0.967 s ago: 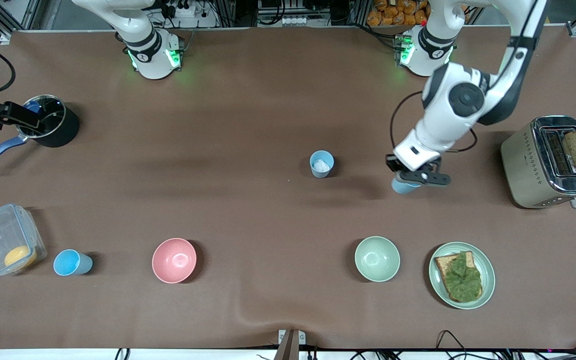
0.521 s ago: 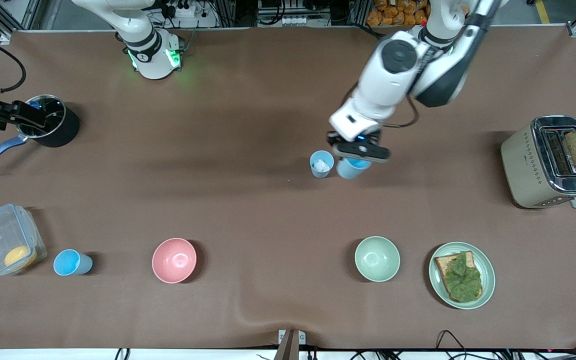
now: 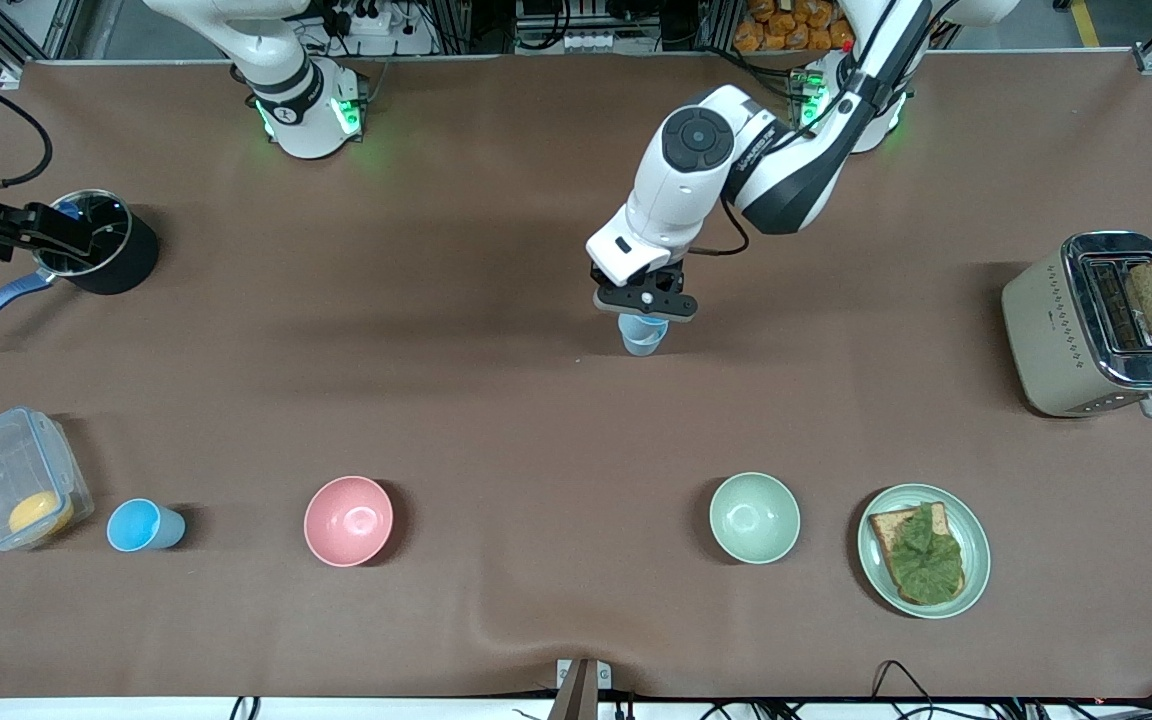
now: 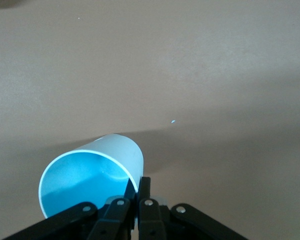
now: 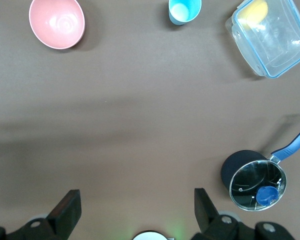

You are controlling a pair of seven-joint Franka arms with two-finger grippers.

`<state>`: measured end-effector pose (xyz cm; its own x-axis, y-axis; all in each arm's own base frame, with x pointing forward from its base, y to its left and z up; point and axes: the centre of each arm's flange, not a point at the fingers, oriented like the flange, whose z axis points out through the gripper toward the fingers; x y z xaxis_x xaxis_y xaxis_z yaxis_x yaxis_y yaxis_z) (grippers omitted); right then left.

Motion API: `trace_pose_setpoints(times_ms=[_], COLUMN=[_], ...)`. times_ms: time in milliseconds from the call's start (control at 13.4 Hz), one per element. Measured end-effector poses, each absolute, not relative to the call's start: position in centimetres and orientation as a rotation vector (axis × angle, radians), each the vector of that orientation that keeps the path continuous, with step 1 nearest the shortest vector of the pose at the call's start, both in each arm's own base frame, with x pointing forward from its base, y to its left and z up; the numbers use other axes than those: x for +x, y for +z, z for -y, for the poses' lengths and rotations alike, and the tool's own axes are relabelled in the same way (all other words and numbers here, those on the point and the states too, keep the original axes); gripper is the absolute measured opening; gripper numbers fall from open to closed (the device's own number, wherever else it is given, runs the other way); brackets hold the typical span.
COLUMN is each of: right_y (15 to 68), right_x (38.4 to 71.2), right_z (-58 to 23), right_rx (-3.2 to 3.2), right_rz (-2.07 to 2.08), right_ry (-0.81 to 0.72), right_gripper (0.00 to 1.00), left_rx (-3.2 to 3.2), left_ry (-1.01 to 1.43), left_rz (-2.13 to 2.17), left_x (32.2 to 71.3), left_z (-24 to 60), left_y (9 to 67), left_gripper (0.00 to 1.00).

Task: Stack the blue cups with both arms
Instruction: 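Lift and carry the held cup with the left gripper over the placed cup, then lower the held cup into the placed cup and open the left gripper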

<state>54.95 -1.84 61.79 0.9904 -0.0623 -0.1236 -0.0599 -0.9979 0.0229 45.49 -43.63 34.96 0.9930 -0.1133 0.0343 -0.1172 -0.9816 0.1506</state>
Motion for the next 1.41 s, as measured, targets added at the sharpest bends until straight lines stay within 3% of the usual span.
trace_pose_setpoints(times_ms=[1116, 1190, 1414], right_y=[61.7, 61.7, 61.7], right_x=[54.9, 54.9, 54.9], right_z=[2.4, 2.4, 2.4], right_rx=[3.113, 3.113, 3.113], right_rz=[0.11, 0.11, 0.11], right_ry=[-0.204, -0.205, -0.206], right_gripper=[1.0, 1.0, 1.0], left_rx=[3.018, 3.017, 3.013], left_ry=[-0.046, -0.045, -0.035], left_rz=[0.075, 0.074, 0.087], left_x=[45.5, 45.5, 46.0], left_z=[43.4, 43.4, 43.2], left_y=[31.8, 31.8, 32.1], left_gripper=[0.04, 0.08, 0.4])
